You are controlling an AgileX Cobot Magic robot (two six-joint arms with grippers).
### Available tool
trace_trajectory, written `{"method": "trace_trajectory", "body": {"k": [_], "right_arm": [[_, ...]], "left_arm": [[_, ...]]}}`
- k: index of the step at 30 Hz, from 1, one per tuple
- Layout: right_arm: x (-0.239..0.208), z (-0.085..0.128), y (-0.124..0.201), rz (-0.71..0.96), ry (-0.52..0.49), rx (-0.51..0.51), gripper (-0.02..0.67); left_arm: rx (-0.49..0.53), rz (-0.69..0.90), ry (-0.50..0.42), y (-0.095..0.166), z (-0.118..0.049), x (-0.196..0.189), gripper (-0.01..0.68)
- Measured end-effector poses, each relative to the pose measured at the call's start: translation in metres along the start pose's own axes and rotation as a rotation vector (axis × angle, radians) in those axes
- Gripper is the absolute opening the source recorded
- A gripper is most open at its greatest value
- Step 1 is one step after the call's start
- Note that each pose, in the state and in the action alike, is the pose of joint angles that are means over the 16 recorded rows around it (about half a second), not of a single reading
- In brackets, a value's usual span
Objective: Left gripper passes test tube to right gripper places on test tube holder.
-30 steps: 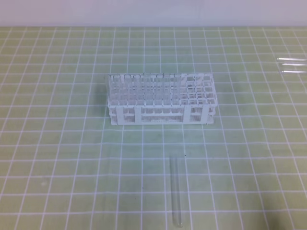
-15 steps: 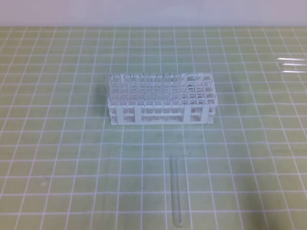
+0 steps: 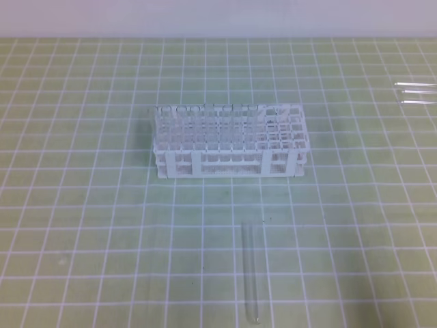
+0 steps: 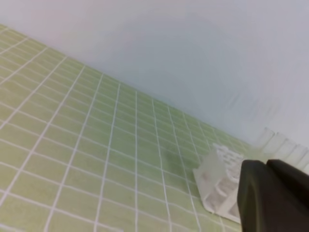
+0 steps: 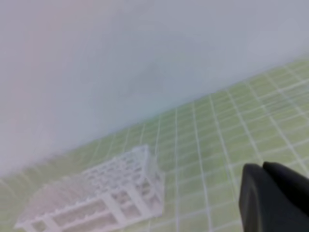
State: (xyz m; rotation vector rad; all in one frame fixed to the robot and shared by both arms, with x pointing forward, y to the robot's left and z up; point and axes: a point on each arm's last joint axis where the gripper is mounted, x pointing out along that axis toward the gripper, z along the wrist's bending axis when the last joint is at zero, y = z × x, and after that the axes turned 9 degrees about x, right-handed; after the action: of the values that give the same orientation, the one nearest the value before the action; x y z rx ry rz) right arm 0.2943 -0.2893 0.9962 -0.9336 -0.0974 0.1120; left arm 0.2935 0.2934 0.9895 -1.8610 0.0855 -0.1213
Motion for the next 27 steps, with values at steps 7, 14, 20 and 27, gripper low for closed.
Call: {"method": "trace_trajectory", "body": {"k": [7, 14, 20, 27], "right_arm": [[0.01, 0.025, -0.024, 0.128, -0.001, -0.004, -0.016], [0.038, 0.056, -0.053, 0.369, 0.034, -0.071, -0.016], [0.064, 0.066, -0.062, 0.579, 0.093, -0.128, -0.016], [0.08, 0.064, -0.06, 0.714, 0.143, -0.153, -0.016]], "left_arm": [[-0.011, 0.112, 0.008, -0.026, -0.011, 0.01, -0.002], [0.024, 0.371, 0.02, -0.053, -0.025, 0.041, -0.002], [0.053, 0.635, 0.061, -0.06, -0.035, 0.076, -0.002], [0.06, 0.871, 0.185, -0.049, -0.056, 0.113, -0.002]]}}
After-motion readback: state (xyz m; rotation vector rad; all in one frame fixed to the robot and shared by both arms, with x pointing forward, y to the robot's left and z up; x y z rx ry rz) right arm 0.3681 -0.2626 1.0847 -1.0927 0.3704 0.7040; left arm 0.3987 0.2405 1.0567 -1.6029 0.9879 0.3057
